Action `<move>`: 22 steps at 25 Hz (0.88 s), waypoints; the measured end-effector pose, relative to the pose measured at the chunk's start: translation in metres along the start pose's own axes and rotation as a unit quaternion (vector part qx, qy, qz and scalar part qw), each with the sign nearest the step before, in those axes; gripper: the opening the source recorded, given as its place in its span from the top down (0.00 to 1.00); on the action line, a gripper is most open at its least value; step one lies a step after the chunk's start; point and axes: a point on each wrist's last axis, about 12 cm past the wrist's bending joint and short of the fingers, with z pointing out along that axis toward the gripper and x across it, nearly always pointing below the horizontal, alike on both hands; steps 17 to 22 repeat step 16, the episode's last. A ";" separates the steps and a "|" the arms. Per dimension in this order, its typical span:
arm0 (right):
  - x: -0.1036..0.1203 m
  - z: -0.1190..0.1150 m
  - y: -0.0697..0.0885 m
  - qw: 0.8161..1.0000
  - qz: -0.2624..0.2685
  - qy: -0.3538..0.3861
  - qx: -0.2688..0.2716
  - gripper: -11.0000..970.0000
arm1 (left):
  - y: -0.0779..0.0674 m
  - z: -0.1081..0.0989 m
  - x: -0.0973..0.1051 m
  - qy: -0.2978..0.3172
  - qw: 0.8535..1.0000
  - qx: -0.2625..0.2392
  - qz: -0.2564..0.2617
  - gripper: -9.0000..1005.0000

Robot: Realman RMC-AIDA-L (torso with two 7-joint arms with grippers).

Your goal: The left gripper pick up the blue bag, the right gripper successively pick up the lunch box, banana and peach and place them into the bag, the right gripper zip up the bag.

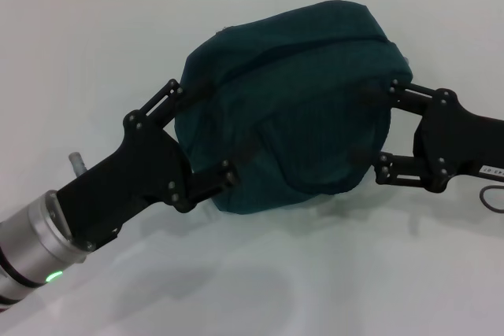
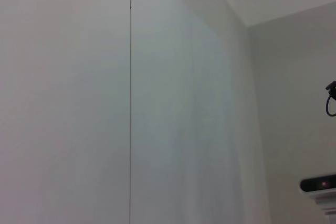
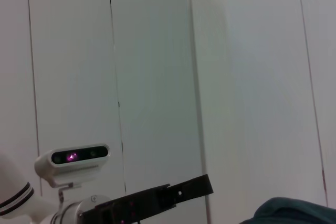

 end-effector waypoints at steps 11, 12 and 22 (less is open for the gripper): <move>0.002 0.000 0.011 0.999 -0.022 0.005 -0.044 0.19 | -0.001 -0.005 -0.003 -0.002 1.000 0.009 -0.002 0.15; 0.002 0.000 0.011 0.998 -0.022 0.007 -0.051 0.19 | -0.002 -0.006 -0.003 0.000 1.000 0.017 -0.005 0.15; 0.001 0.000 0.015 0.996 -0.029 0.022 -0.079 0.19 | -0.004 -0.009 -0.003 0.021 0.998 0.060 -0.006 0.15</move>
